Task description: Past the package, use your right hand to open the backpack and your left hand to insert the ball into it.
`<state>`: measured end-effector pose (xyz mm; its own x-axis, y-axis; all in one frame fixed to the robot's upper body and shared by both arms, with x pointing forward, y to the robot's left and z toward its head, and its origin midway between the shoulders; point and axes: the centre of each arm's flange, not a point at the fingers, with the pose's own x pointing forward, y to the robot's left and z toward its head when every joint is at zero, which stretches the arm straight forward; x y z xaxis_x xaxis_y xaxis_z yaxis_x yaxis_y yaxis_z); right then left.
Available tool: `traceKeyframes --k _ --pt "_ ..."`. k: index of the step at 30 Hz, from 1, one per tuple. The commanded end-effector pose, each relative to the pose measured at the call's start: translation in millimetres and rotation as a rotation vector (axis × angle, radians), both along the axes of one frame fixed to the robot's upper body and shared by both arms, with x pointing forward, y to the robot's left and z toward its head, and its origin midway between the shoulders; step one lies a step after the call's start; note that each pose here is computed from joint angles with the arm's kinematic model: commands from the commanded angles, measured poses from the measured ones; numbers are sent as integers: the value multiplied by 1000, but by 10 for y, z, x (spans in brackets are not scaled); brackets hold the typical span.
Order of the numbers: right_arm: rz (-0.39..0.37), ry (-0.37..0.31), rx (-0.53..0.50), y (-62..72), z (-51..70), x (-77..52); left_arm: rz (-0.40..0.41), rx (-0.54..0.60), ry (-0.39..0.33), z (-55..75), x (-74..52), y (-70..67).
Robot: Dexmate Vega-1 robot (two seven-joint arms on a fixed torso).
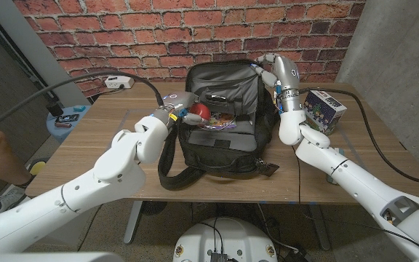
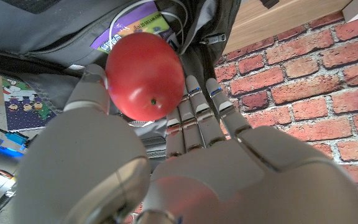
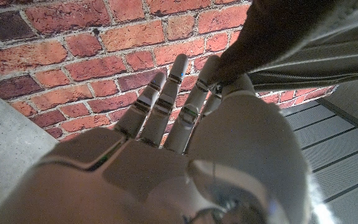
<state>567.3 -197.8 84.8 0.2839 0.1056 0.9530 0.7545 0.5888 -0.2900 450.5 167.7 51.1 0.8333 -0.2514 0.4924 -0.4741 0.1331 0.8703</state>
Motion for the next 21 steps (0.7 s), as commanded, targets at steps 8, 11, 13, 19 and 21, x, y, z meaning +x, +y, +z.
traceKeyframes --k 8,11,13,19,21 --pt "-6 16 20 -57 -64 -7 -78 37 95 -103 -22 -233" --pt "-4 16 16 -50 -60 -1 -81 34 102 -117 -38 -241" --pt "-2 16 15 -44 -59 1 -83 32 102 -125 -48 -246" --pt "-1 21 13 -44 -61 7 -86 25 110 -136 -68 -268" --pt "-1 21 13 -53 -64 7 -90 25 110 -140 -74 -286"
